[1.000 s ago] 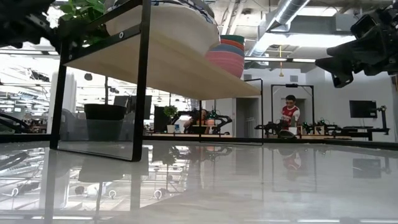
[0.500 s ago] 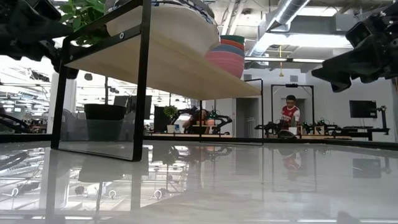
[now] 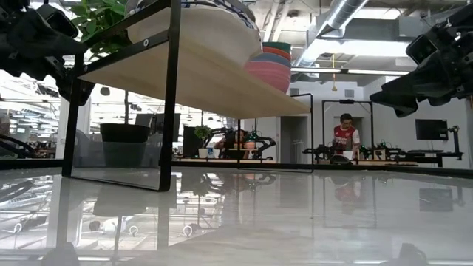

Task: Place and stack bowls onto a shelf
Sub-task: Return to Home Position

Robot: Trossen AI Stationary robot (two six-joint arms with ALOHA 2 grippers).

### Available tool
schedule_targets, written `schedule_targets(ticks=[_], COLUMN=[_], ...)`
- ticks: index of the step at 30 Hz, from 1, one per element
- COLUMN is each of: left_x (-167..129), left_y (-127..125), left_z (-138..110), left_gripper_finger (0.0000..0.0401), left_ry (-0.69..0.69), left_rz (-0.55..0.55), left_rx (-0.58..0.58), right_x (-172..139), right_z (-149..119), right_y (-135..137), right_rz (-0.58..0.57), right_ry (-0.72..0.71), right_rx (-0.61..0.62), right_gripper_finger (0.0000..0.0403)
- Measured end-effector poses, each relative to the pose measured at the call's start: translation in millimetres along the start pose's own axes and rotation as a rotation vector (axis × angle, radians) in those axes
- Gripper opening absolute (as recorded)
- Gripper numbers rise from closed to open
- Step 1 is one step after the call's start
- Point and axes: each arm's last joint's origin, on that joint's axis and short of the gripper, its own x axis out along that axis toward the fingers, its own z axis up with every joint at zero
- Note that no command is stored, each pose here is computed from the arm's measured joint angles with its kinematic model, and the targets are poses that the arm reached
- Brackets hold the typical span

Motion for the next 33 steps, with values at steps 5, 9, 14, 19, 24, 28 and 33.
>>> schedule_targets(ticks=[5,9,14,19,24,28,33], left_x=[-0.1,-0.1,-0.1,-0.1,-0.1,-0.1,-0.1], left_y=[0.0,0.0,0.0,0.0,0.0,0.0,0.0], left_z=[0.0,0.0,0.1,0.0,0.1,0.0,0.0], left_gripper_finger=[0.0254,0.0254,0.0254,0.0254,0.0254,0.0254,0.0254], left_ry=[0.003,0.003,0.002,0.003,0.003,0.003,0.003], left_rz=[0.001,0.000,0.000,0.000,0.000,0.000,0.000], left_rx=[-0.024,0.004,0.013,0.013,0.013,0.013,0.013], right_x=[0.0,0.0,0.0,0.0,0.0,0.0,0.0], right_z=[0.0,0.0,0.0,0.0,0.0,0.0,0.0], right_y=[0.0,0.0,0.0,0.0,0.0,0.0,0.0], right_rz=[0.000,0.000,0.000,0.000,0.000,0.000,0.000], right_ry=[-0.001,-0.001,-0.001,-0.001,-0.001,-0.001,-0.001], right_rx=[0.000,0.000,0.000,-0.001,-0.003,-0.003,-0.003], right_gripper_finger=[0.0205,0.0205,0.0205,0.0205,0.0205,0.0205,0.0205])
